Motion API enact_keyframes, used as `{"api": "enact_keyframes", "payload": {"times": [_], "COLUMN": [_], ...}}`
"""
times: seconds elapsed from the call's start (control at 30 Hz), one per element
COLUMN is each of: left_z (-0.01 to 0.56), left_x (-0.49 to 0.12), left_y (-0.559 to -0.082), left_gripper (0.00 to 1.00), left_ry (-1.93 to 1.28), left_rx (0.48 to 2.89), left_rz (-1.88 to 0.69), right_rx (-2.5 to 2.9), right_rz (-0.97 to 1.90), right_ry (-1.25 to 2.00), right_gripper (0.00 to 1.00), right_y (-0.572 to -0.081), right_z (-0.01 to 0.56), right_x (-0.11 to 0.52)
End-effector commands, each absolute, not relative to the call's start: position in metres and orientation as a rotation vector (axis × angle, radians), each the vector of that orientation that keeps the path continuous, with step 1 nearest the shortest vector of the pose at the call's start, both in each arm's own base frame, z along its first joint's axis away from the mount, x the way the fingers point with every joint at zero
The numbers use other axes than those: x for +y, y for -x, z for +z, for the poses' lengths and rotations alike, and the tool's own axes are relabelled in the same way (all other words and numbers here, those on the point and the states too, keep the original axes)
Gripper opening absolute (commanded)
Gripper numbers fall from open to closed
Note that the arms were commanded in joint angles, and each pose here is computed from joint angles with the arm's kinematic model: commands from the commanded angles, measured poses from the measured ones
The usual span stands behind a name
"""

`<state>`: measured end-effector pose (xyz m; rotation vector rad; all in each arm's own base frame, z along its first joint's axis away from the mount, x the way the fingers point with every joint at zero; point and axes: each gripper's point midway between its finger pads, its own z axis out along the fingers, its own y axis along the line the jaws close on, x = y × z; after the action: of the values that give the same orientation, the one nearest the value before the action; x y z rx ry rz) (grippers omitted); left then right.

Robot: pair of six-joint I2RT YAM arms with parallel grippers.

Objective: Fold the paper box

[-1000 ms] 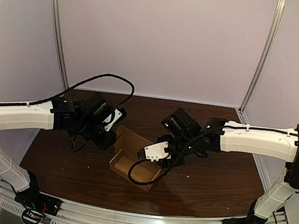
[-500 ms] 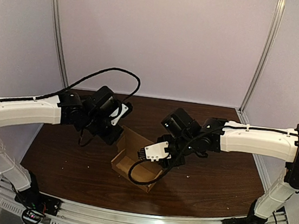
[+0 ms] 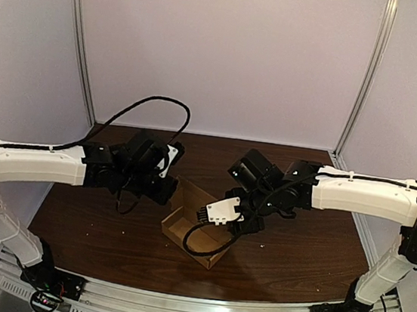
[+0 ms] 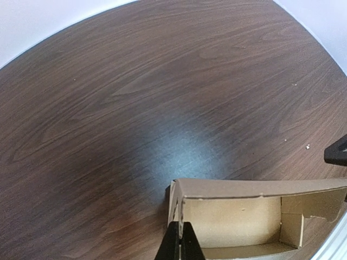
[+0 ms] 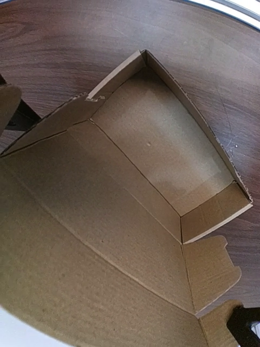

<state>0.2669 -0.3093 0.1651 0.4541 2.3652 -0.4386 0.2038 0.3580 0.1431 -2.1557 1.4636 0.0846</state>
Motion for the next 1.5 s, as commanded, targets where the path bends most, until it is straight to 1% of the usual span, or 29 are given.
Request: {"api": "enact_keyframes", "payload": {"times": [0.0,0.37,0.6,0.9,1.0,1.07,1.2,1.3,1.4,1.47], "left_z": [0.160,0.138,0.136,0.147,0.152,0.161,0.183,0.193,0.196,0.194], "left_x": [-0.323,-0.306,-0.297,-0.318,-0.319,-0.316,-0.304,-0.299,-0.301,-0.301], "left_y": [-0.252,-0.224,-0.216,-0.231,-0.241,-0.250,-0.267,-0.273,-0.275,-0.275], "left_gripper": [0.00,0.00,0.00,0.00,0.00,0.00,0.00,0.00,0.00,0.00], "left_ry": [-0.370,-0.322,-0.317,-0.424,-0.369,-0.309,-0.155,-0.088,-0.078,-0.080], "left_rx": [2.340,2.372,2.373,2.338,2.301,2.255,2.166,2.130,2.119,2.124], "left_rz": [-0.601,-0.636,-0.654,-0.597,-0.585,-0.572,-0.535,-0.527,-0.536,-0.532], "right_rx": [1.504,1.533,1.579,1.630,1.712,1.785,2.002,2.063,2.079,2.038], "right_rz": [0.095,0.144,0.225,0.462,0.532,0.547,0.552,0.517,0.359,0.238], "right_ry": [2.130,2.152,2.196,2.166,2.055,1.972,1.862,1.832,1.833,1.835], "right_gripper": [0.62,0.63,0.70,0.87,0.96,0.99,0.98,0.95,0.84,0.80], "right_y": [-0.197,-0.191,-0.174,-0.141,-0.144,-0.152,-0.169,-0.182,-0.203,-0.218], "right_z": [0.165,0.158,0.164,0.230,0.254,0.266,0.270,0.257,0.240,0.235], "right_x": [0.350,0.351,0.343,0.336,0.345,0.355,0.376,0.389,0.388,0.385]}}
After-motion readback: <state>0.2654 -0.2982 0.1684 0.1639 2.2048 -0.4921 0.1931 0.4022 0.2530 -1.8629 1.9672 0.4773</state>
